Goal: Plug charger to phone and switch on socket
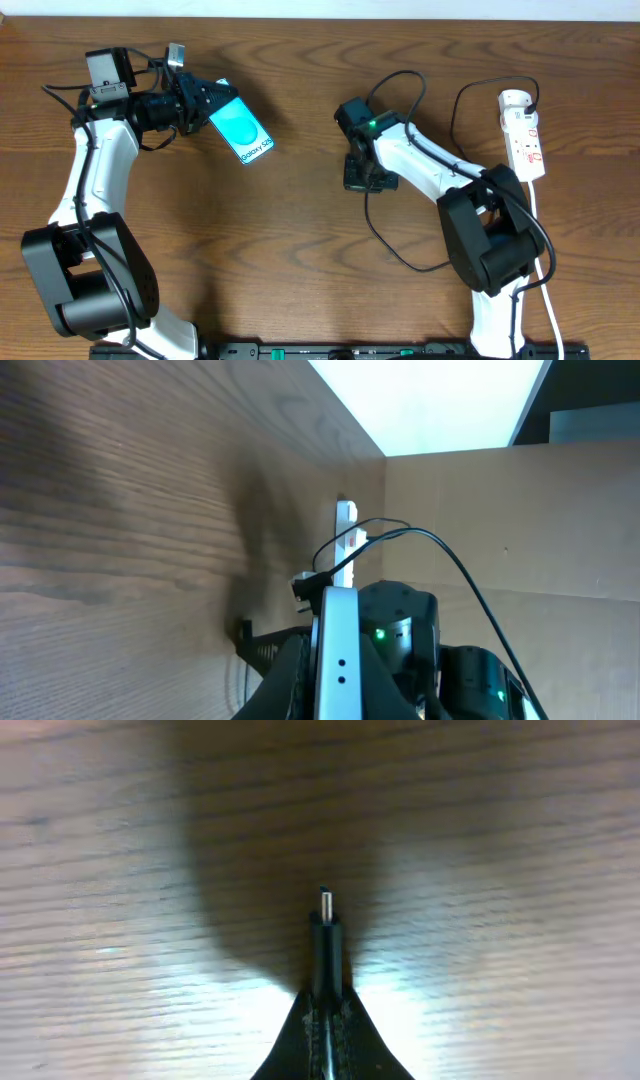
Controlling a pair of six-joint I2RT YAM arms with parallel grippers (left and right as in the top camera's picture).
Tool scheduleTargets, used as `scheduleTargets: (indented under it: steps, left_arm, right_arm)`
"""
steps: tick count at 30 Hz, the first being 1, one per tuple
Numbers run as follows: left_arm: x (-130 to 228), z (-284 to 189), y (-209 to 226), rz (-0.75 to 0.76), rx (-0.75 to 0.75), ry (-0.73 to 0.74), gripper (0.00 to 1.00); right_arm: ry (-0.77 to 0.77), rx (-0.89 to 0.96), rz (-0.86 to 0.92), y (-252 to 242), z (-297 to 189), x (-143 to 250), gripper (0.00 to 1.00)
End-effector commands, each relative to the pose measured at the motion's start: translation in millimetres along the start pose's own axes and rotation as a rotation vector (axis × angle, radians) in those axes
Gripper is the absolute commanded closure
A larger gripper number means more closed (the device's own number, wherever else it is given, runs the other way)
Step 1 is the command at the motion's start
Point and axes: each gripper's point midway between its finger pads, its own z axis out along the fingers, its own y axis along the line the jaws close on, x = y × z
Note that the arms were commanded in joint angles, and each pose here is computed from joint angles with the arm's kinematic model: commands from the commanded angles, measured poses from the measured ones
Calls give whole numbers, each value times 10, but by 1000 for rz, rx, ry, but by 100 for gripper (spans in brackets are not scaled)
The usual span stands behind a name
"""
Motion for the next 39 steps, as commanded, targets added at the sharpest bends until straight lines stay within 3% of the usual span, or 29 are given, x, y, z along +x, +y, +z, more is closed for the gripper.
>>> scheduleTargets:
  steps: [1, 6, 18, 25, 29, 39]
  left_arm:
    - [6, 3, -6, -3, 17, 11, 93]
    - [5, 3, -6, -2, 17, 11, 93]
    - [7, 1, -11, -3, 20, 12, 93]
    - [20, -7, -45, -3, 40, 22, 93]
    - [19, -12, -46, -6, 42, 21, 93]
    - [1, -25, -209, -2, 120, 39, 93]
  right_arm:
    - [63, -118, -51, 133, 5, 80, 99]
    - [36, -222, -109, 236, -238, 14, 99]
    - [-22, -686, -413, 845, -1145, 175, 99]
    - [40, -1138, -582, 1202, -1764, 436, 99]
    - [46, -1267, -631, 1273, -1976, 492, 99]
    - [40, -1308, -655, 1301, -2045, 506, 99]
